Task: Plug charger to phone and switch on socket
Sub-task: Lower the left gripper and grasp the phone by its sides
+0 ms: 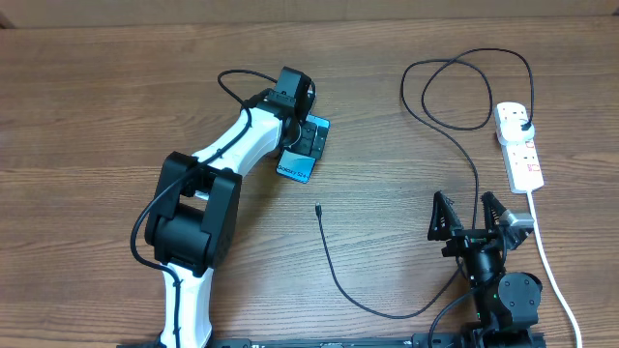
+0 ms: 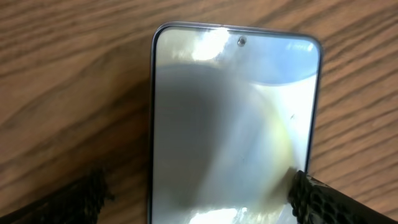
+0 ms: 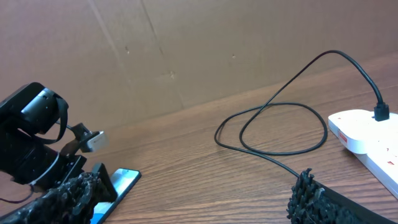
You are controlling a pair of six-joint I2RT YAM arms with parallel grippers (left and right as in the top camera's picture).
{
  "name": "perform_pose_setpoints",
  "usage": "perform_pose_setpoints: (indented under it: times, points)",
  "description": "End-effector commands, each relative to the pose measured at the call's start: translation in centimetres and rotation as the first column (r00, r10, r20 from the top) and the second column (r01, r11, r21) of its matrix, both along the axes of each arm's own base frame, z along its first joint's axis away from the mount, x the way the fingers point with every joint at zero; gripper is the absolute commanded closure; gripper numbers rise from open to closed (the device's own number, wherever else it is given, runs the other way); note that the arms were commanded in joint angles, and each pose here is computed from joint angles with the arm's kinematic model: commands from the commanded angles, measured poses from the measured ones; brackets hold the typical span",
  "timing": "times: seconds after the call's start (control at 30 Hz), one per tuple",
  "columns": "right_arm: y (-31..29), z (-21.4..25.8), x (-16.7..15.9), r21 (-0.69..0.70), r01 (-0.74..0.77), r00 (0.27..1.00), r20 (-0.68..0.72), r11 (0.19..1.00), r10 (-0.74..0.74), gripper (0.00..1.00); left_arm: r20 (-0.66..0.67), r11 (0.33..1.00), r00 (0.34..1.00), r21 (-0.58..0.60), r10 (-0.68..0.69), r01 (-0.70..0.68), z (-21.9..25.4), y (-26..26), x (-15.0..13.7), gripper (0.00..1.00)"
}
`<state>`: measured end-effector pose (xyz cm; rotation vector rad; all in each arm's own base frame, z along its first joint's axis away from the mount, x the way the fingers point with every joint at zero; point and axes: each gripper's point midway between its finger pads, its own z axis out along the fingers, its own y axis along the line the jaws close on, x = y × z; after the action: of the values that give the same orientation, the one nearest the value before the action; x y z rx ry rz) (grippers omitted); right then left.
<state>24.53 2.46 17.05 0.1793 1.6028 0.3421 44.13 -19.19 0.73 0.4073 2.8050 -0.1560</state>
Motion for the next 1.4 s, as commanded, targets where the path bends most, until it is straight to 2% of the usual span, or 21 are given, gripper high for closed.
perform_pose_setpoints:
  times: [0.0,0.17,0.3,0.43,0.97,1.37]
  points:
    - [0.0,-0.1,0.0,-0.007,0.004,1.000,0.008,1.000,-0.004,0.00,0.015,0.983,1.000,0.183,-0.005,0.002,-0.6,2.5,0.5,0.00]
    - [0.0,-0.1,0.0,-0.007,0.004,1.000,0.008,1.000,-0.004,0.00,0.069,0.989,0.997,0.150,-0.022,0.011,3.1,0.7,2.4,0.00]
    - [0.0,-0.1,0.0,-0.007,0.004,1.000,0.008,1.000,-0.004,0.00,0.102,0.991,0.994,0.132,-0.044,0.030,3.9,-0.9,2.8,0.00]
    - [0.0,-0.1,0.0,-0.007,0.004,1.000,0.008,1.000,-0.004,0.00,0.081,0.992,0.994,0.110,-0.076,0.067,3.2,-2.3,1.8,0.00]
    - [0.0,-0.1,0.0,-0.007,0.004,1.000,0.008,1.000,-0.004,0.00,0.040,0.992,0.998,0.121,-0.044,0.039,-0.6,-1.6,-0.2,0.00]
    - [0.0,-0.1,0.0,-0.007,0.004,1.000,0.008,1.000,-0.004,0.00,-0.011,0.990,0.999,0.136,-0.046,0.047,-2.7,-0.8,-2.1,0.12]
